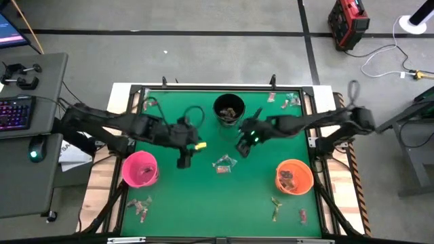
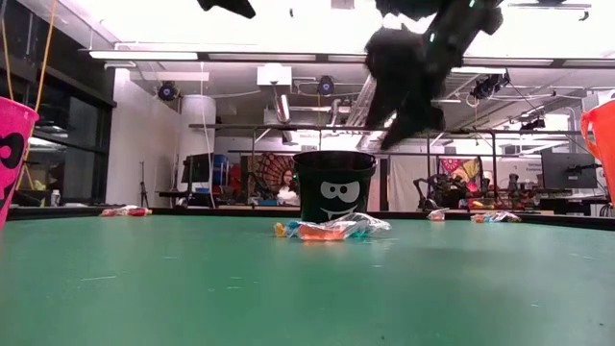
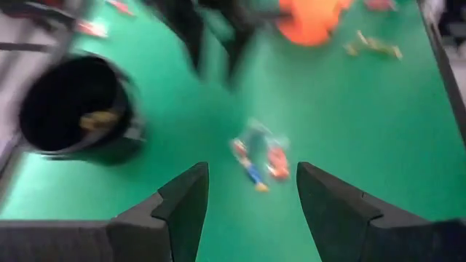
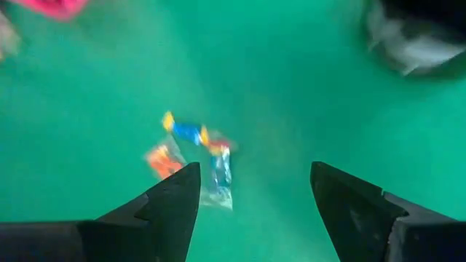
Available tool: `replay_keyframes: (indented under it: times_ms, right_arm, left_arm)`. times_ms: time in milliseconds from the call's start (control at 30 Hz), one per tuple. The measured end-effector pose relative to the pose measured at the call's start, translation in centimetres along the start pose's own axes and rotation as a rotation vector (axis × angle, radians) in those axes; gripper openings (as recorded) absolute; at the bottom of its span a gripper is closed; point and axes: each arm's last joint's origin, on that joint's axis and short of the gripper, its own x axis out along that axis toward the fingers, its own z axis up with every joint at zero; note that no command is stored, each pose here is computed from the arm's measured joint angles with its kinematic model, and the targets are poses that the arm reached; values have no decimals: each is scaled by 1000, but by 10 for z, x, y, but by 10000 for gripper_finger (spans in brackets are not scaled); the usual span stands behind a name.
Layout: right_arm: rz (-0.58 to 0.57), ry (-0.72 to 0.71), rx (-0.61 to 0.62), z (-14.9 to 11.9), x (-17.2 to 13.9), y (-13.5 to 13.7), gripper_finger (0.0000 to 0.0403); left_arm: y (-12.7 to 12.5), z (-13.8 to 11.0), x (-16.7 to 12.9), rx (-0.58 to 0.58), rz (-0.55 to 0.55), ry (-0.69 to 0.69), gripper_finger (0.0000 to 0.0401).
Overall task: Sort candy by brand, put in halloween buckets
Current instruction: Put the blue gummy into the orange bucket
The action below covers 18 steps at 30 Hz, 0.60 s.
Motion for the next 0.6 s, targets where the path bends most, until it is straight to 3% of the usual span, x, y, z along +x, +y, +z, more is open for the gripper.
replay_keyframes:
  times_ms: [233,600]
  right_arm:
    - [-34,108,-87,-13,58,22,254]
    - [-101,134,-137,-29,89,39,252]
  left_arm:
    - [16,7,-14,-177,163,-125,199]
    - [15,9,-14,-153,154,-144,199]
